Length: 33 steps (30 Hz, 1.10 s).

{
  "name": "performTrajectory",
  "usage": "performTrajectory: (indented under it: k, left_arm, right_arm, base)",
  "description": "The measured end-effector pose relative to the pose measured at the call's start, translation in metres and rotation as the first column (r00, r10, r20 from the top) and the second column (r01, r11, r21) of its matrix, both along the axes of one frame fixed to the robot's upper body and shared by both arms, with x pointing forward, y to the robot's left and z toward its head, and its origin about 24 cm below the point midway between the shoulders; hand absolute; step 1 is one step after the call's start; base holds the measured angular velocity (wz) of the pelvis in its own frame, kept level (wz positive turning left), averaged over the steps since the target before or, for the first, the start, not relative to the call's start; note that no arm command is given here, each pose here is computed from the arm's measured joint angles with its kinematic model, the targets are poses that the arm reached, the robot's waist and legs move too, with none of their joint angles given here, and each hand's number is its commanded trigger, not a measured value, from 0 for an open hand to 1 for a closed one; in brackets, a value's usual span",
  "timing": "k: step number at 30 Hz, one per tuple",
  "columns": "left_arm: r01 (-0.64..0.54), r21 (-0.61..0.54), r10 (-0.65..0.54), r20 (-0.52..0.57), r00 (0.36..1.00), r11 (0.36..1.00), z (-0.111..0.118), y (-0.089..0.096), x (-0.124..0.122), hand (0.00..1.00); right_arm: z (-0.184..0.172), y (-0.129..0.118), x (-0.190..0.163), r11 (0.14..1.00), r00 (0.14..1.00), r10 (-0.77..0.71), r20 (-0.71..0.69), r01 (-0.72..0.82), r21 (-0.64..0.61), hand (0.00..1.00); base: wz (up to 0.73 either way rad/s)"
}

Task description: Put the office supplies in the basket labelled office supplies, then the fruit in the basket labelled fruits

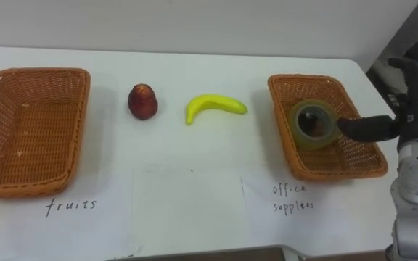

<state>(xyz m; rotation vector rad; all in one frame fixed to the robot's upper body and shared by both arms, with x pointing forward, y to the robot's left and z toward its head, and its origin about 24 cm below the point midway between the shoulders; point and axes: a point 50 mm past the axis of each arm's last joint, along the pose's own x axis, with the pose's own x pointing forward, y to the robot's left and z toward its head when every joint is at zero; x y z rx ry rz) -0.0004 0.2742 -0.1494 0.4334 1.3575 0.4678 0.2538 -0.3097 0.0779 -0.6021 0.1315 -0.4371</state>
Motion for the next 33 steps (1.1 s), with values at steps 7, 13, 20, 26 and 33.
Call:
performTrajectory:
  k: [7, 13, 20, 26, 33]
  left_arm:
    - [0.011, -0.005, -0.011, 0.016, 1.0, 1.0, 0.0, 0.0, 0.008, 0.0]
    - [-0.005, -0.019, 0.005, 0.024, 1.0, 1.0, -0.002, -0.002, 0.007, 0.0]
    - [0.007, -0.02, -0.006, 0.053, 0.999, 1.0, -0.001, -0.002, 0.015, 0.0]
    - [0.019, -0.018, -0.018, 0.083, 0.996, 1.0, -0.001, -0.002, 0.023, 0.0]
    - [0.018, 0.0, -0.018, 0.069, 0.997, 1.0, -0.001, -0.002, 0.019, 0.0]
  right_arm:
    - [0.0, 0.0, 0.0, 1.0, 1.0, 0.002, -0.001, -0.002, 0.001, 0.0]
    - [0.002, 0.001, 0.002, 1.0, 1.0, 0.01, 0.018, -0.01, 0.018, 0.0]
    - [0.032, 0.012, 0.005, 0.998, 0.988, 0.061, 0.144, -0.057, -0.033, 0.0]
    - [0.053, 0.033, 0.016, 0.986, 0.965, 0.15, 0.216, -0.13, -0.103, 0.0]
    - [0.084, 0.045, 0.021, 0.965, 0.929, 0.23, 0.29, -0.178, -0.195, 0.0]
  base:
    - [0.0]
    - [0.0]
    - [-0.01]
    - [-0.01]
    - [0.0]
